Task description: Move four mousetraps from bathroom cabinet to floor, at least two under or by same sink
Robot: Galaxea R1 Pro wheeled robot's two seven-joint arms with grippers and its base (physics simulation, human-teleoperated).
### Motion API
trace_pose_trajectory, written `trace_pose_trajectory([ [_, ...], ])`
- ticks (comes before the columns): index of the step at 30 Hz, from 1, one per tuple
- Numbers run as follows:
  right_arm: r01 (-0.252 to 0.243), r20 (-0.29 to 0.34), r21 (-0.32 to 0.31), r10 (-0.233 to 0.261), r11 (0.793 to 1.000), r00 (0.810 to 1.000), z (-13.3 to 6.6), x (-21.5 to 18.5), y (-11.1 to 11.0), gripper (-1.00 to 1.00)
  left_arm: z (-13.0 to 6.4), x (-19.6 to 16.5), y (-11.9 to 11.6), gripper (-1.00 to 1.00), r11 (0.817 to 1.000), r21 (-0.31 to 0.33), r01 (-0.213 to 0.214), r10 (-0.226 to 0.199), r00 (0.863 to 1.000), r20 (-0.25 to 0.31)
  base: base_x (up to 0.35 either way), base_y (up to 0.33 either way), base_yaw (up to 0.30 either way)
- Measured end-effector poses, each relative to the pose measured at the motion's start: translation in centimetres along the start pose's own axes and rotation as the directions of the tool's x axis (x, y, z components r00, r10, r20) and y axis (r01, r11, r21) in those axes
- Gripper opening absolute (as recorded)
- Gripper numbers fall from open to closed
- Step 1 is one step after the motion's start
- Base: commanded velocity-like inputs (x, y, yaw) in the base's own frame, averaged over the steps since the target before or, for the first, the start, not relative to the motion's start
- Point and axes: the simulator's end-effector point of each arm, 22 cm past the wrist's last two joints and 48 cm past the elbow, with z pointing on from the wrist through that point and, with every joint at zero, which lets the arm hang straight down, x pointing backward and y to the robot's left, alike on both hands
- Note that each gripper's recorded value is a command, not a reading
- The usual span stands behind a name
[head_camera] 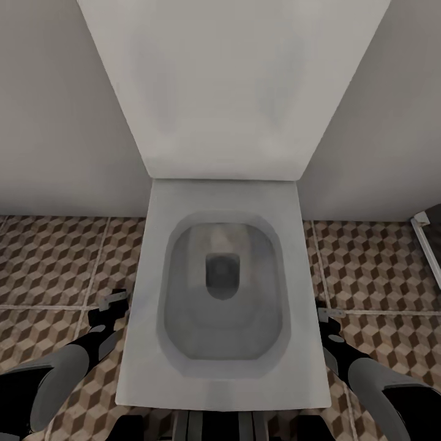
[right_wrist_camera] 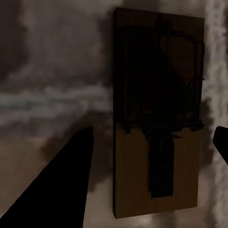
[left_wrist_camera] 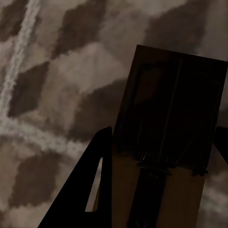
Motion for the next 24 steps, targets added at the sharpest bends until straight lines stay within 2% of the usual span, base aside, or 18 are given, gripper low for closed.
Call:
trace_pose_trajectory([
  [24, 0.0, 0.001, 0.0, 0.0, 1.0, 1.0, 0.0, 0.0, 0.0, 1.0, 0.01, -0.02, 0.05, -1.0, 1.0, -0.001, 0.0, 0.0, 1.0, 0.001, 0.0, 0.0, 0.0],
])
